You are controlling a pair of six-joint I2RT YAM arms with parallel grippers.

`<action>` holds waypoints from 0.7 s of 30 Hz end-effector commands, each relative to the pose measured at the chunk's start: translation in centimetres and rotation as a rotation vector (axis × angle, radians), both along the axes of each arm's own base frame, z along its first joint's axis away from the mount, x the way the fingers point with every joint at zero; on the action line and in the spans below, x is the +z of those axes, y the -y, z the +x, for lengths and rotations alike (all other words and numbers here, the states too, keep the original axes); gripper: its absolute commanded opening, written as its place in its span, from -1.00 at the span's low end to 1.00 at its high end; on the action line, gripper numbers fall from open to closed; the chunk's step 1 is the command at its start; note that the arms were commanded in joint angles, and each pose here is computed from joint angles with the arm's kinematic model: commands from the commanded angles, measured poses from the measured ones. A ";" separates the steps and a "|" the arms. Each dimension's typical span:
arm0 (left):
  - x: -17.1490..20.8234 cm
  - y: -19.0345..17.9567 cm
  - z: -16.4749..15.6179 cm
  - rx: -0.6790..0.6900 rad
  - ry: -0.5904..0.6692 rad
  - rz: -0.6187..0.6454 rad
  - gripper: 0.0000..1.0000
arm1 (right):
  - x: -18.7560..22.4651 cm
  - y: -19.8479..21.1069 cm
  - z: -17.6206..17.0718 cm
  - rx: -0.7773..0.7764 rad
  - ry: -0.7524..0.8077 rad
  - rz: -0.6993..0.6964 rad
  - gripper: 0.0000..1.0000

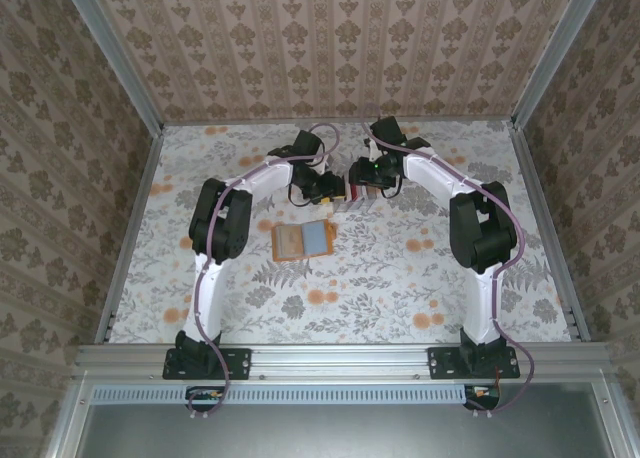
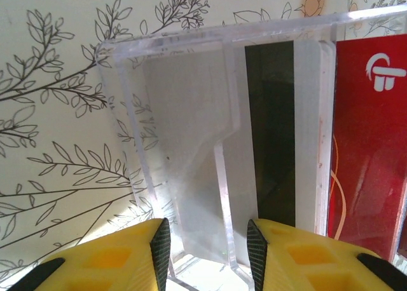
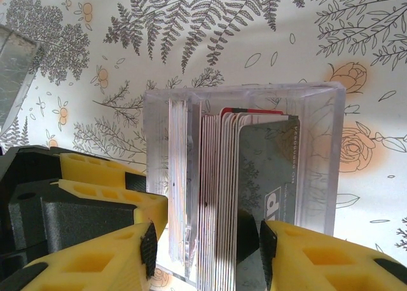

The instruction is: Put the credit cards into the card holder

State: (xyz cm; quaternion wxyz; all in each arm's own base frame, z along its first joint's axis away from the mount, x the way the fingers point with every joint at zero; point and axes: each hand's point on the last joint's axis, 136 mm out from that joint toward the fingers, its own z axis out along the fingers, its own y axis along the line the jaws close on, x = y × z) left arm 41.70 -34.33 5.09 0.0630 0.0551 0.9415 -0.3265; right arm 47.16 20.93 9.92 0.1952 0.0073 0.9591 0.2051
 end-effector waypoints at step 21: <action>-1.1 0.9 -0.6 -0.015 -0.030 -0.011 -0.18 | 2.2 -0.6 -0.6 0.026 0.021 0.034 -0.47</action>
